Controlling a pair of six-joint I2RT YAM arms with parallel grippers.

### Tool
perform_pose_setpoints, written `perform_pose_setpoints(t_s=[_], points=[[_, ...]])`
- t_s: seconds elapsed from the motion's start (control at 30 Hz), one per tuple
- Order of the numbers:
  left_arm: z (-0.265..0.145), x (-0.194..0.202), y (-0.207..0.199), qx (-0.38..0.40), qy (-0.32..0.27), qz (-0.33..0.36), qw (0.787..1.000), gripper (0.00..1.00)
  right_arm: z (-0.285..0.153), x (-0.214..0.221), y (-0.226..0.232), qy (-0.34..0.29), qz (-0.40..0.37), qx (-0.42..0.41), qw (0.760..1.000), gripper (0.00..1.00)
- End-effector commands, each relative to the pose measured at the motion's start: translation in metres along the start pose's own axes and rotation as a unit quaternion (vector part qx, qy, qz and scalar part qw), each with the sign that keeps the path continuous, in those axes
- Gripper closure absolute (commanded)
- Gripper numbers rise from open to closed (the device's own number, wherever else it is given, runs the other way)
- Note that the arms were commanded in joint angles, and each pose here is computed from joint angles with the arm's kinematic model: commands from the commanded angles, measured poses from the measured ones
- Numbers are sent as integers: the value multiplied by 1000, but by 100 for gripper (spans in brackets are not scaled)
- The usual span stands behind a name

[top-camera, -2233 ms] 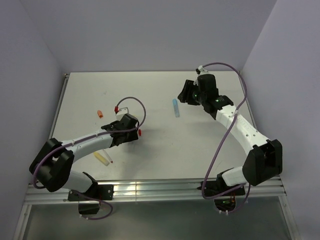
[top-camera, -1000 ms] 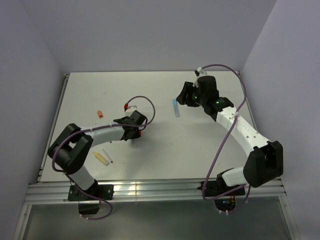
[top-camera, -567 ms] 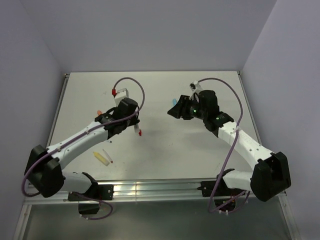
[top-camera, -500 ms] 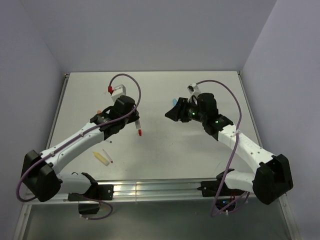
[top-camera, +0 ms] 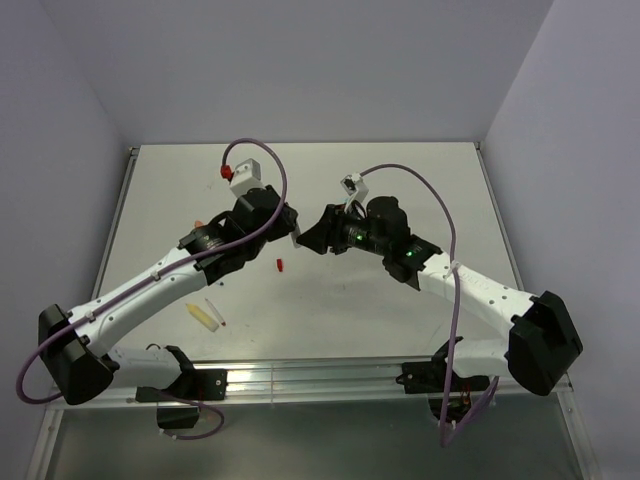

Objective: Insert the pens into the pen caps

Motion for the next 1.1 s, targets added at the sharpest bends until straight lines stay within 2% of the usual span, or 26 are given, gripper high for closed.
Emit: perform_pose_setpoints(t_s=[0.0, 0.23, 0.47, 0.7, 0.9, 1.0, 1.03, 1.07], points=[[-7, -17, -22, 20, -27, -17, 999, 100, 7, -24, 19, -35, -17, -15, 999, 40], [-6, -6, -32, 27, -20, -12, 999, 100, 14, -28, 26, -35, -16, -16, 999, 40], [-8, 0, -42, 37, -21, -11, 999, 100, 16, -26, 25, -30, -15, -8, 999, 49], [-8, 8, -50, 42, -18, -5, 999, 100, 15, -27, 21, -30, -18, 4, 999, 51], [-8, 11, -52, 43, -14, 1, 999, 100, 14, -30, 17, -35, -24, 21, 999, 65], [-8, 13, -52, 48, -10, 4, 999, 100, 12, -33, 16, -36, -28, 30, 999, 83], [-8, 14, -53, 50, -9, 5, 999, 100, 12, -33, 16, -36, -30, 34, 998, 97], [-8, 13, -52, 50, -11, 6, 999, 99, 12, -34, 15, -35, -31, 37, 998, 100]])
Point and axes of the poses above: each gripper's point midway between its finger pads, its own z axis out along the fingers, its own y axis along the line the jaws close on, x = y × z, the point moved 2 cm from there along -z, back along the fingers, and after that the axes turned 3 degrees about -z, right-handed, at the moved point
